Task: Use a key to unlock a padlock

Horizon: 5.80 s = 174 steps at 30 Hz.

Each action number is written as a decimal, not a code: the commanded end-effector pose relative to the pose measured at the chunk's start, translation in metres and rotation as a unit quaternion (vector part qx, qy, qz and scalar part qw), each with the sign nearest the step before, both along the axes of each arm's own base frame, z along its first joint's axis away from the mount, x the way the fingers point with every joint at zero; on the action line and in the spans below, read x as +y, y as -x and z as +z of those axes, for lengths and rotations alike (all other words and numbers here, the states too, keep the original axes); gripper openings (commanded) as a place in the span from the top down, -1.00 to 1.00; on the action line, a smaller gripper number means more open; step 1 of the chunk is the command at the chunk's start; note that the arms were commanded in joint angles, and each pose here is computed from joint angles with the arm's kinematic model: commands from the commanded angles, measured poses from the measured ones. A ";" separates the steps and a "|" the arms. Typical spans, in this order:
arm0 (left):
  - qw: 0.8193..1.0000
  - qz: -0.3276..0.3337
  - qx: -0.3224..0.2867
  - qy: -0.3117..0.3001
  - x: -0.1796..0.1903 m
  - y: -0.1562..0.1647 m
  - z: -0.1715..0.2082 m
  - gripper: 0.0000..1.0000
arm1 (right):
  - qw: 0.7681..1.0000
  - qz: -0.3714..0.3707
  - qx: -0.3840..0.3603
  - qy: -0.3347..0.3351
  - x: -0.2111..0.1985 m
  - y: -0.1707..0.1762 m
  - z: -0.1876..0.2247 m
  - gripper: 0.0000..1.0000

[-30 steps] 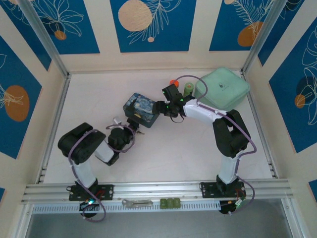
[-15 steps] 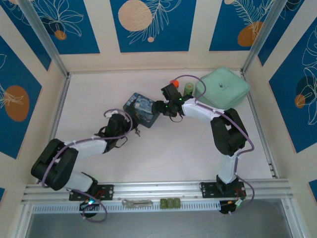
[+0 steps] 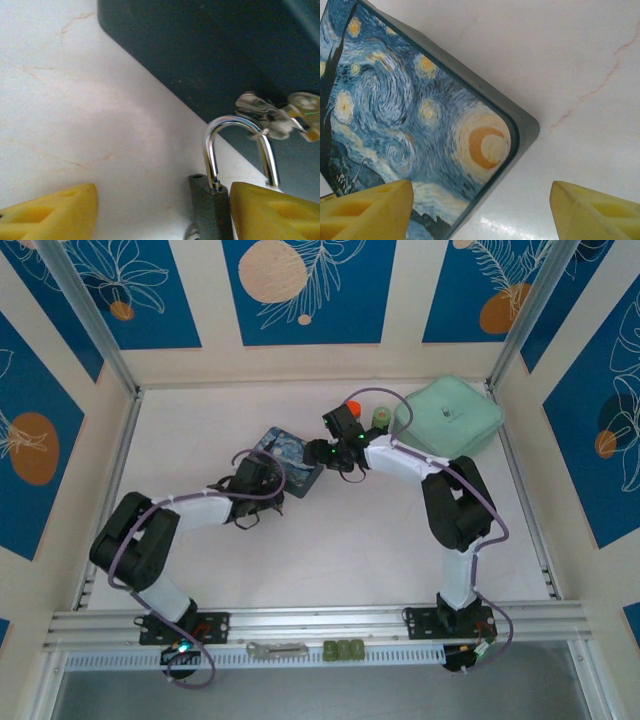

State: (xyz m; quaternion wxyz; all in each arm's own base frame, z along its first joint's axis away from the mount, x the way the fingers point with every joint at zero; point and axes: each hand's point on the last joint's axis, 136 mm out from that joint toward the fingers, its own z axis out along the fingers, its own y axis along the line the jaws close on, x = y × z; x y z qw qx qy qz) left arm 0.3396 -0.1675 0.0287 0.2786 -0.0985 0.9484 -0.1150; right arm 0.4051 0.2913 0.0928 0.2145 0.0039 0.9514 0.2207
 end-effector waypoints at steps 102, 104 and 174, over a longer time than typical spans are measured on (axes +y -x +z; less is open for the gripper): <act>0.965 -0.043 -0.106 0.238 -0.037 -0.097 0.083 -1.00 | 0.996 0.074 -0.004 0.049 -0.029 0.081 0.029 -0.42; 0.963 -0.042 -0.102 0.244 -0.053 -0.080 0.084 -1.00 | 0.996 0.076 -0.003 0.055 -0.026 0.085 0.030 -0.42; 0.966 0.038 -0.149 0.207 0.004 -0.033 0.102 -1.00 | 0.974 0.104 0.200 -0.038 0.009 0.120 -0.052 1.00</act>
